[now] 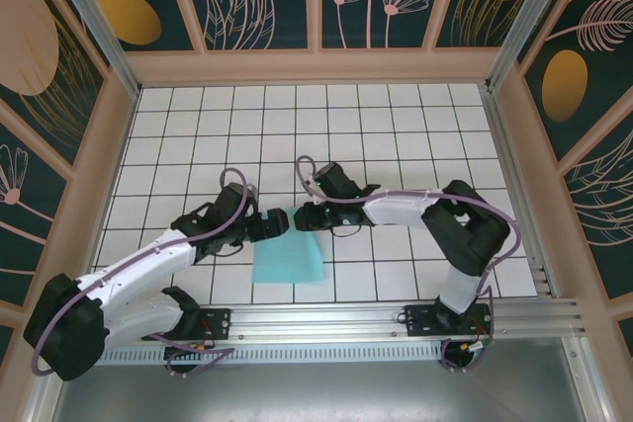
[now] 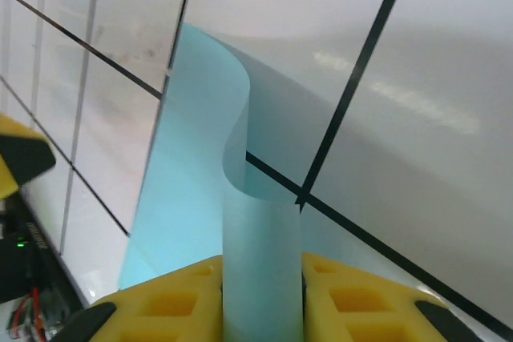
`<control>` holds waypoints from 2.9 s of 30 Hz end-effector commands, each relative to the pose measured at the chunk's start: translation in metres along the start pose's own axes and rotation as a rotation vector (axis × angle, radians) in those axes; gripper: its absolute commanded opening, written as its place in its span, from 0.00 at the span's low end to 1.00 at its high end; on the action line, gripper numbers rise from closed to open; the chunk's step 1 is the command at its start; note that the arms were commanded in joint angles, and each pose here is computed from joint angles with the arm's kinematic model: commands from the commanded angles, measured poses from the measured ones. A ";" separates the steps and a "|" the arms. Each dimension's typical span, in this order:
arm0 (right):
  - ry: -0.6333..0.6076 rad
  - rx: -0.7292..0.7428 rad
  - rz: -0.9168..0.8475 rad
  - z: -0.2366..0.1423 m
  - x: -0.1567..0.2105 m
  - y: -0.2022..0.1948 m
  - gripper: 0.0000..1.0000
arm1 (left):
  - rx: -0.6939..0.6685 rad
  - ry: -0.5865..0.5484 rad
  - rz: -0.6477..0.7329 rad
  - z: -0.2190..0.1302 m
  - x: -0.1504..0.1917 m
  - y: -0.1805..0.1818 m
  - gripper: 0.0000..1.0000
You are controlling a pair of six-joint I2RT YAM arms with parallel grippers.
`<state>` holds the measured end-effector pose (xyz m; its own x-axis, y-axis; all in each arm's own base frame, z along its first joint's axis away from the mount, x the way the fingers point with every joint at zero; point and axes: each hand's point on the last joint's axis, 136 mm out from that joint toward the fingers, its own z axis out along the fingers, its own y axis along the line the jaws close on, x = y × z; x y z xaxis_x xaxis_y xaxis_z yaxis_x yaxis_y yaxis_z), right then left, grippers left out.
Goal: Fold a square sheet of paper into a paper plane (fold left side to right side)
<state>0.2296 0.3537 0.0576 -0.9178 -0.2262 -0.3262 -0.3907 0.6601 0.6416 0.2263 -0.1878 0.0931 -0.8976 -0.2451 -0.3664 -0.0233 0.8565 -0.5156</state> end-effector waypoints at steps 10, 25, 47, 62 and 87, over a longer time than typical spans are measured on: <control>-0.377 -0.399 -0.244 -0.154 -0.065 0.022 0.23 | 0.408 -0.256 0.287 -0.064 -0.096 -0.115 0.99; -0.464 -0.523 -0.558 -0.261 -0.085 0.084 0.22 | 0.613 -0.300 0.507 -0.077 -0.129 -0.182 0.98; -0.518 -0.577 -0.784 -0.331 -0.067 0.154 0.20 | 0.976 -0.221 0.743 -0.131 -0.085 -0.214 0.88; -0.560 -0.375 -0.584 -0.304 -0.101 0.095 0.25 | 0.947 -0.157 0.682 -0.111 -0.078 -0.202 0.00; -0.428 0.161 0.142 -0.193 -0.084 -0.123 0.71 | 0.263 0.211 0.145 0.116 -0.065 -0.047 0.00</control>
<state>0.3394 0.1456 0.1455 -0.8382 0.1639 -0.5201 -0.2146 0.7777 0.5909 0.3178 -0.2717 0.0504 -0.9604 0.0237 -0.2776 0.2178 0.6852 -0.6950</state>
